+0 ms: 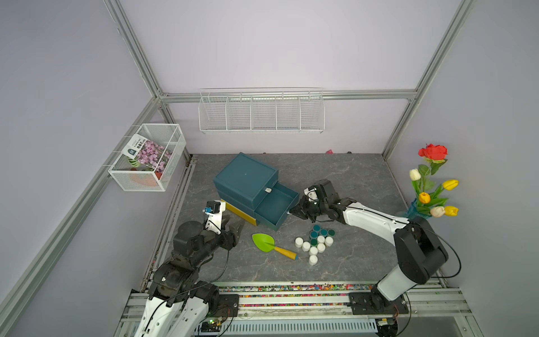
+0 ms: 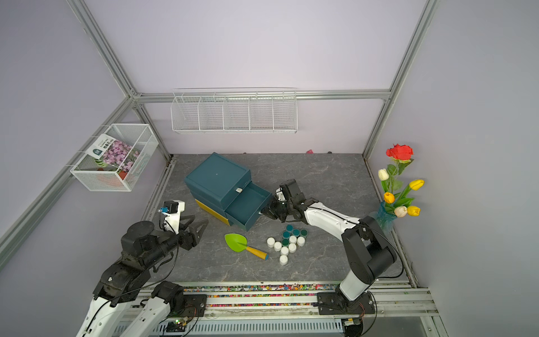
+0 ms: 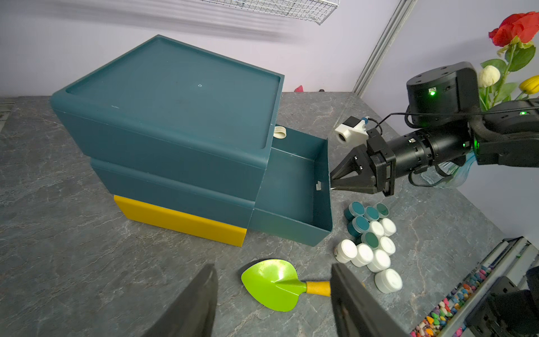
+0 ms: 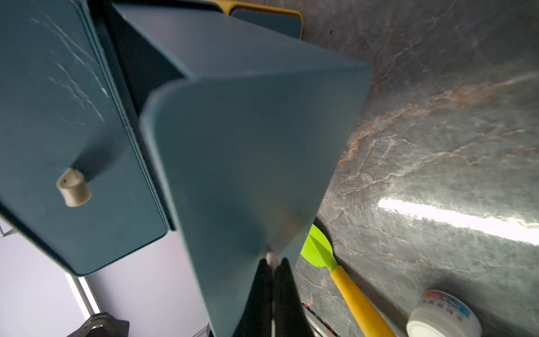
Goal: Put the paint cans in the drawer according to color
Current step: Open the drawer in the storage box.
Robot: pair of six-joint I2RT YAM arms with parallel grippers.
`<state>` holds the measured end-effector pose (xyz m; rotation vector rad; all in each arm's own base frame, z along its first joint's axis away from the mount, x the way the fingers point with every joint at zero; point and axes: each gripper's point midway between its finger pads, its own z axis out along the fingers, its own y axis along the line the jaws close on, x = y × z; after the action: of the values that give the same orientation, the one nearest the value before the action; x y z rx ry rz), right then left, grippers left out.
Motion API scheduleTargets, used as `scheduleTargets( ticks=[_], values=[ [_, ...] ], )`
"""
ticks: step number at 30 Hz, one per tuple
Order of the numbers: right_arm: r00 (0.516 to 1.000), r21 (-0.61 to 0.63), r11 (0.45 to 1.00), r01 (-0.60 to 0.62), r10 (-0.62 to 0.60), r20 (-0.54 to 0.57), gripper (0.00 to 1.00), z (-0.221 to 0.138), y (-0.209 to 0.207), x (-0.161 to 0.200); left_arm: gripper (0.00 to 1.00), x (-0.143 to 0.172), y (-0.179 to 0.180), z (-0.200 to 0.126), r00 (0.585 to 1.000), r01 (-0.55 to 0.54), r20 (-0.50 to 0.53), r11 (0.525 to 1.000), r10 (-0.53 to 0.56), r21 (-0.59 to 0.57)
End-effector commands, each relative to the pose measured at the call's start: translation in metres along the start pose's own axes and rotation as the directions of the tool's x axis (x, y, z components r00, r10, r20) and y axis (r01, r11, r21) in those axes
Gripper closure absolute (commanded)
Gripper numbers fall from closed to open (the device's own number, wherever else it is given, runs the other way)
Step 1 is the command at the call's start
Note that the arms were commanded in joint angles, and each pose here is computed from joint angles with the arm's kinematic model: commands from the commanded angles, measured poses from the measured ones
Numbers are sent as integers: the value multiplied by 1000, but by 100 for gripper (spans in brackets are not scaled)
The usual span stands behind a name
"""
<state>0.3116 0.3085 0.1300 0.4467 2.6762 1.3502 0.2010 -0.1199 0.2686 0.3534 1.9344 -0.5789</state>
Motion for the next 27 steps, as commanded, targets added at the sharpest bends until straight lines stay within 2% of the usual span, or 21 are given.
scheduleTargets(
  ticks=[1, 11, 13, 15, 17, 21, 23, 25, 27],
  values=[
    [1000, 5, 1000, 9, -9, 7, 100, -5, -3, 1, 35, 0, -2, 1, 1000, -2, 11, 1000, 2, 13],
    [1000, 23, 1000, 4, -4, 9, 99, -7, -6, 2, 35, 1, -2, 1, 1000, -2, 10, 1000, 2, 15],
    [1000, 26, 1000, 8, -8, 15, 83, -9, -6, 1, 35, 1, -3, 1, 1000, -3, 9, 1000, 3, 17],
    [999, 42, 999, 22, -23, 24, 63, -14, -6, 1, 35, 1, -2, 2, 1000, -3, 7, 1000, 3, 16],
    [999, 59, 998, 36, -38, 37, 53, -22, -8, 3, 35, 1, -3, 2, 1000, -2, 6, 1000, 2, 18],
    [993, 121, 988, 95, -103, 61, 51, -44, -20, 8, 35, 1, -2, 2, 1000, -1, 5, 1000, 1, 15],
    [984, 211, 963, 166, -176, 29, 54, -52, -33, 16, 35, 1, -2, 2, 1000, -2, 5, 1000, 2, 16],
    [962, 309, 912, 270, -272, -37, 57, -57, -46, 30, 35, 1, -2, 2, 1000, -2, 5, 1000, 2, 14],
    [918, 382, 836, 395, -379, -120, 58, -56, -58, 45, 35, 1, -2, 3, 1000, -3, 5, 1000, 3, 14]
  ],
)
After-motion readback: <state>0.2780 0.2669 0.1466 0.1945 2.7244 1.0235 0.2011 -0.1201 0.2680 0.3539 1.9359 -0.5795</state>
